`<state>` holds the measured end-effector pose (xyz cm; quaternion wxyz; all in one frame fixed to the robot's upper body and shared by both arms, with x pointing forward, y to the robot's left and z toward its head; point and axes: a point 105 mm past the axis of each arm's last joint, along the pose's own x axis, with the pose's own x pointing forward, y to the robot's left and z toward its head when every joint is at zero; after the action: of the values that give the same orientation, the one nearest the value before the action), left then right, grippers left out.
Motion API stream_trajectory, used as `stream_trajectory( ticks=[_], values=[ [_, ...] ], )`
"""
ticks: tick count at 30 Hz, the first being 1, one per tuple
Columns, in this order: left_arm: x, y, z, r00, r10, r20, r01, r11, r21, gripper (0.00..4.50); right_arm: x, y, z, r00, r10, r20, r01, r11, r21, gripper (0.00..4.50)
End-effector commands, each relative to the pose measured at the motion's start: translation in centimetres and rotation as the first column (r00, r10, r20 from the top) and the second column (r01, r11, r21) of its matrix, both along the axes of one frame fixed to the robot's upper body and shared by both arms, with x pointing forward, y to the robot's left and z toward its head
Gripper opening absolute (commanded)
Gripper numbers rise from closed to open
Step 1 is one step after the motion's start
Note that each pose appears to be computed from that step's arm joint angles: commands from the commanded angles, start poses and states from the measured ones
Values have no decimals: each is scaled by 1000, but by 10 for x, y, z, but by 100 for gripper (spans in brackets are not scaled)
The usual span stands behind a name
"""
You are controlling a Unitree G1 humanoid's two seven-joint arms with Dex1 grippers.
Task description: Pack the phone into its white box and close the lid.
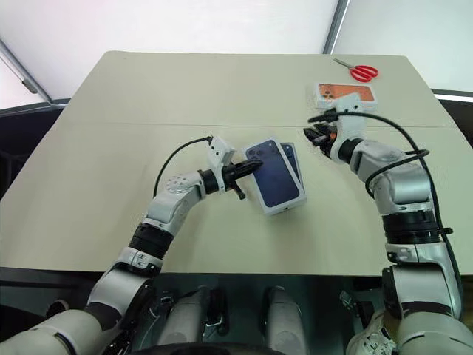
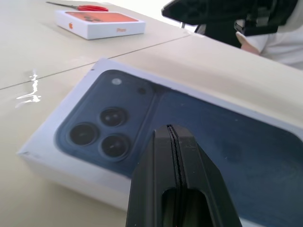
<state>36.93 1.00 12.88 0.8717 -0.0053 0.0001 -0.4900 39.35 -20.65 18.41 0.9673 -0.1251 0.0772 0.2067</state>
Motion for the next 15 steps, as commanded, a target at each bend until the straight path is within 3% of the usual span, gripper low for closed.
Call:
stream_trajectory(
  ticks=[1, 4, 8, 15],
  values=[
    [-8, 11, 9, 999, -9, 40, 8, 1000, 19, 0, -4, 10, 16, 989, 93, 119, -72, 982, -174, 3],
    [-15, 20, 2, 1000, -21, 5, 21, 998, 57, 0, -6, 10, 9, 982, 141, 123, -101, 954, -281, 3],
    [-25, 31, -13, 999, -24, -40, 29, 992, 121, 0, -13, 15, -1, 976, 204, 80, -172, 939, -297, 3],
    [-17, 12, -22, 999, -1, -52, 8, 993, 118, 0, -23, 20, -14, 961, 274, 47, -235, 892, -387, 3]
  ],
)
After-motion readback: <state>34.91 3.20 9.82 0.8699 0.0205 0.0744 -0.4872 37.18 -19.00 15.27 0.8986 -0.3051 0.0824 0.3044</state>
